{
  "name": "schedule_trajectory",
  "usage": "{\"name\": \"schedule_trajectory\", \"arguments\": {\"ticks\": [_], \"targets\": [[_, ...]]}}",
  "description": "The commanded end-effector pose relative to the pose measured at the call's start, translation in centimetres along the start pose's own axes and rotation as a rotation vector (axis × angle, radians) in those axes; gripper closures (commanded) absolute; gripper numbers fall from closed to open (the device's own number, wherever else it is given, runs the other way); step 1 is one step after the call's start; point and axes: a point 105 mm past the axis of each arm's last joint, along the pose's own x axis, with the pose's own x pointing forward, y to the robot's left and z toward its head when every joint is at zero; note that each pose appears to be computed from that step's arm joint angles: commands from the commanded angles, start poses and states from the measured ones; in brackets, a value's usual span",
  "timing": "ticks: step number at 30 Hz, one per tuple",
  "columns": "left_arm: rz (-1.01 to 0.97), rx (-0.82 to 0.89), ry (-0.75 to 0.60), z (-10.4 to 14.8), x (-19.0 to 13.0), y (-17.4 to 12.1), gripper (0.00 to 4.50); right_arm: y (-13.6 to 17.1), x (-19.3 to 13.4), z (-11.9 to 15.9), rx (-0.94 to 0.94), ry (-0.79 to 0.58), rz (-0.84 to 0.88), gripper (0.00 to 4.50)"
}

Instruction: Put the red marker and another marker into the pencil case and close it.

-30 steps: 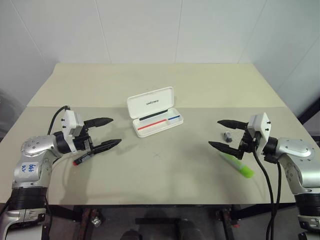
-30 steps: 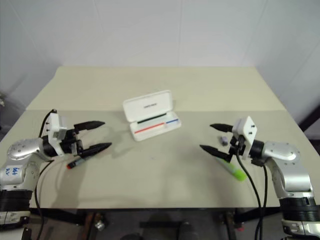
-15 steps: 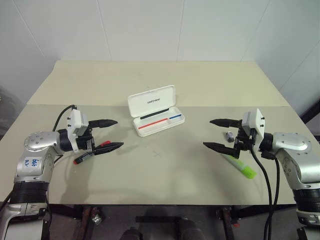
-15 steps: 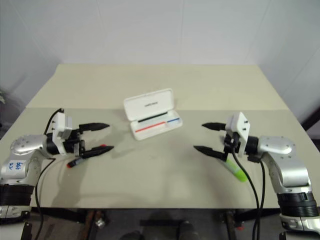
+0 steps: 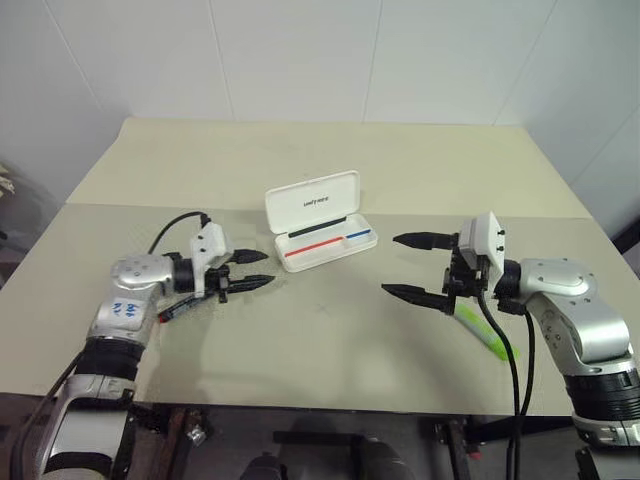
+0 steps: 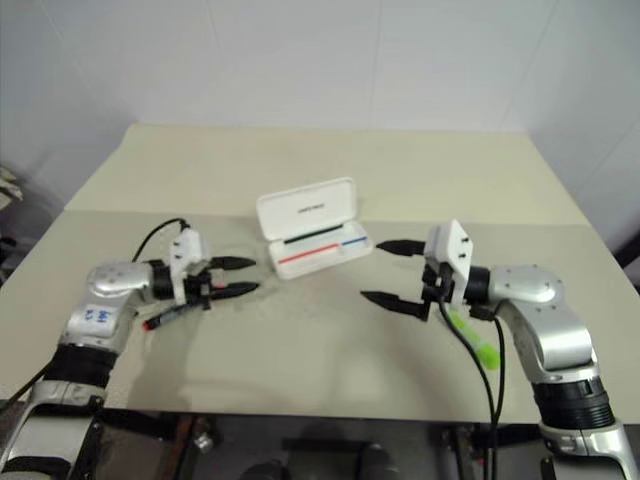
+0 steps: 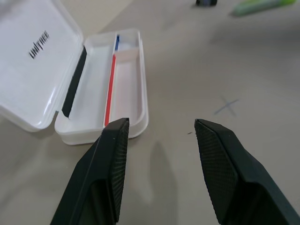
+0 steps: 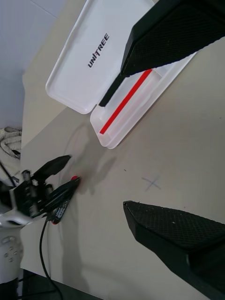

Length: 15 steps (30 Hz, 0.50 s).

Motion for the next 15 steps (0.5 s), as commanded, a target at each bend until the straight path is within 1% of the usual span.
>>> {"name": "schedule_trajectory", "arguments": {"ticks": [1, 5, 15], "targets": [[0.023, 0.065, 0.011, 1.2, 2.2, 0.8, 2.19, 0.5, 0.1, 1.0, -0.024, -0.048, -0.007, 0.0], [0.003, 0.067, 0.019, 1.2, 3.4, 0.7, 2.19, 0.5, 0.2, 1.0, -0.026, -0.058, -0.023, 0.0], [-0.018, 0.038, 0.121, -0.6, 4.9, 0.9, 2.19, 0.5, -0.2, 1.2, -0.039, -0.069, -0.076, 0.0]]}}
